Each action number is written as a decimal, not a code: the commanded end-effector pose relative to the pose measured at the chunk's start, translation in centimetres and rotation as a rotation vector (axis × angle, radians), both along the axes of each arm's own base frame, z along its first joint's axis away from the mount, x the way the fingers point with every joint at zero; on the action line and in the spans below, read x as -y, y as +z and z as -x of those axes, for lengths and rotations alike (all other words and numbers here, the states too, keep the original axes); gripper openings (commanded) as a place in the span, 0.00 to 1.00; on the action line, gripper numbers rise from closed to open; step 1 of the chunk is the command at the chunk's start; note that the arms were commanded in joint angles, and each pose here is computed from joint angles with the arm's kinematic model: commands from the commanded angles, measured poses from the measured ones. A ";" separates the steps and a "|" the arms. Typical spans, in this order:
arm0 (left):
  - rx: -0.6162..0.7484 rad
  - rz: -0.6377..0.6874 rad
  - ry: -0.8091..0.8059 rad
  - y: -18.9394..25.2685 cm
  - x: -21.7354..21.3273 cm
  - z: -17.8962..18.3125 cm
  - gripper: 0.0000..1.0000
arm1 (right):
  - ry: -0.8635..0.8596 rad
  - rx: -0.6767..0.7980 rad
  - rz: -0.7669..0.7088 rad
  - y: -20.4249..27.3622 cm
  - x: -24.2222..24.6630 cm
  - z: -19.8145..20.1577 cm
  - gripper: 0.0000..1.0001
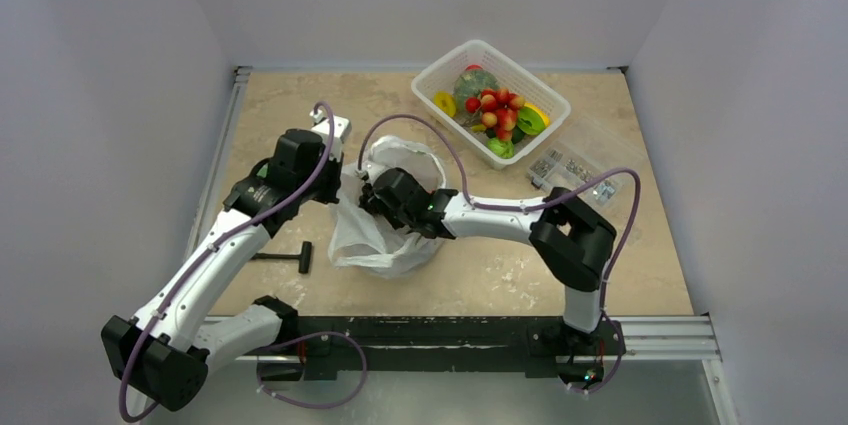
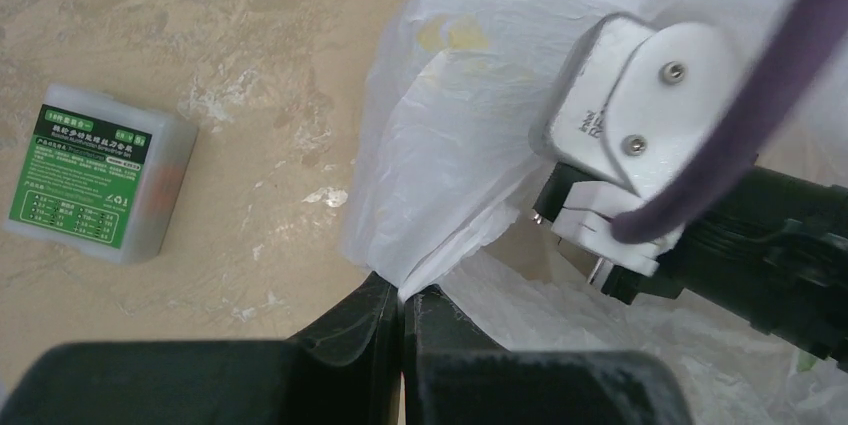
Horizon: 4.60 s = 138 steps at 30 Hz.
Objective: Take the fake fruits out of the plastic bag
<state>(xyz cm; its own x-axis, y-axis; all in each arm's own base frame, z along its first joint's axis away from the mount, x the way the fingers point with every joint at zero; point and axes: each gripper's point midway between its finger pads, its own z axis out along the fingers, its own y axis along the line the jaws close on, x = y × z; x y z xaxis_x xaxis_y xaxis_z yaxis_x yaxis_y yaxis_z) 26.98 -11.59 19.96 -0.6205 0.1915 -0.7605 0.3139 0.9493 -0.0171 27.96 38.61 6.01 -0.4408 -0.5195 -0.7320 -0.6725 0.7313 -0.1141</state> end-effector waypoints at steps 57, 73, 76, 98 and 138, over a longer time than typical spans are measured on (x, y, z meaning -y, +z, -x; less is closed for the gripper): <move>-0.638 0.679 0.120 -9.1 9.2 14.5 0.30 | 0.133 -0.122 -0.358 9.9 2.7 7.9 0.46; -0.532 0.587 0.287 -14.9 8.0 14.2 0.15 | -0.089 -0.141 -0.129 2.6 7.5 6.7 0.37; -0.500 0.614 0.215 -12.2 8.3 14.3 0.21 | -0.056 -0.206 -0.164 1.7 6.9 8.1 0.35; -0.031 0.103 0.102 3.6 -0.5 10.2 0.98 | -0.292 0.128 -0.296 10.3 5.8 0.4 0.56; -0.144 0.059 -0.170 -1.7 5.3 3.1 0.08 | -0.283 0.036 -0.340 9.0 7.2 2.6 0.66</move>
